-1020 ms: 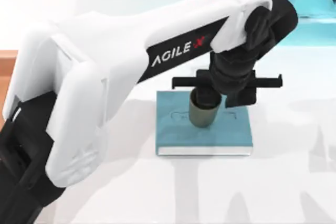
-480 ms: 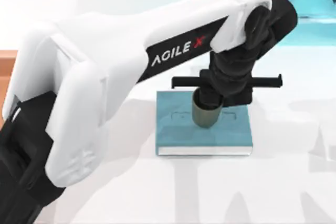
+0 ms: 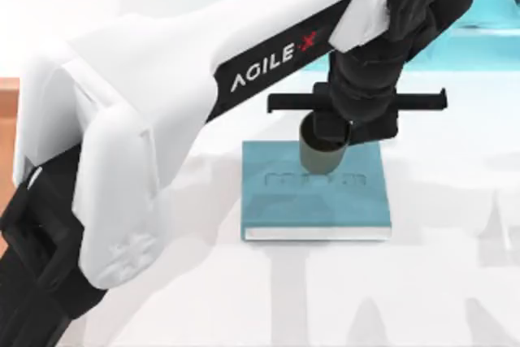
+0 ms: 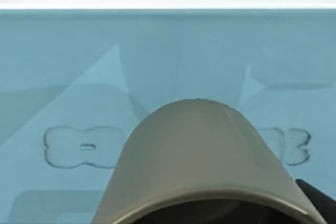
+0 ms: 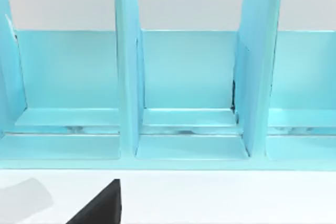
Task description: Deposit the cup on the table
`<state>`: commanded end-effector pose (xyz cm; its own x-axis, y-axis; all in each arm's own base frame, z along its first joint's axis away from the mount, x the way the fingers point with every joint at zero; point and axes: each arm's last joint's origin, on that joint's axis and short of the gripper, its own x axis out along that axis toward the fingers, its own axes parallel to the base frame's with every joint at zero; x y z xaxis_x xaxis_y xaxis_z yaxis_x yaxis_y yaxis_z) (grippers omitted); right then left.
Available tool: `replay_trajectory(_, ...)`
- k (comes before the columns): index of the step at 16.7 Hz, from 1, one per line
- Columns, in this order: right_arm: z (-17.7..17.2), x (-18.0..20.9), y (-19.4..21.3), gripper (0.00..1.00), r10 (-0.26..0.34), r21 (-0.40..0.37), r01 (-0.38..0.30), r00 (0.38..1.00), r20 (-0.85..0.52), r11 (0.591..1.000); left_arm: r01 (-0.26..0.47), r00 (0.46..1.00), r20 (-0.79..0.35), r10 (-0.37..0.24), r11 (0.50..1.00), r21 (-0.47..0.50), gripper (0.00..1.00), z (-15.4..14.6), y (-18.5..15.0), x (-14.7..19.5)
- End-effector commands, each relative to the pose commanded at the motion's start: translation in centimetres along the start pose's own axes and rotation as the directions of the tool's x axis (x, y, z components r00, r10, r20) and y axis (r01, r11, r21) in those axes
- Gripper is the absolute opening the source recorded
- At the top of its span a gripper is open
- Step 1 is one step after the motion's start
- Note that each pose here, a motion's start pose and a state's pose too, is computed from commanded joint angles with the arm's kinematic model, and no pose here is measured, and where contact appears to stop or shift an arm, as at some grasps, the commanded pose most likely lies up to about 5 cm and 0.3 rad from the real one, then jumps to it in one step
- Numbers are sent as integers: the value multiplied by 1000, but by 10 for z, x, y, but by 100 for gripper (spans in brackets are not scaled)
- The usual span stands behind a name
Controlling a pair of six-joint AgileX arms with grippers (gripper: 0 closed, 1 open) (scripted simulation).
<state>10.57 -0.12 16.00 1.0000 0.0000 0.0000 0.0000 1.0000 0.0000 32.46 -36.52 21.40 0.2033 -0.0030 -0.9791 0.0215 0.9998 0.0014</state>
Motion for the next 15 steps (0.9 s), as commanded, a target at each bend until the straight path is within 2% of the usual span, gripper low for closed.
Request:
replay_trajectory(3, 0, 0, 0, 100, 0, 0, 0, 1000, 0, 1000, -5, 1000, -5, 5, 1000, 6, 0, 1, 1, -13)
replay_trajectory(9, 0, 0, 0, 100, 0, 0, 0, 1000, 0, 1000, -3, 1000, -11, 3, 1000, 2, 0, 7, 7, -15)
replay_trajectory(15, 0, 0, 0, 100, 0, 0, 0, 1000, 0, 1000, -1, 991, -131, 0, 1000, -6, 0, 62, 81, -20)
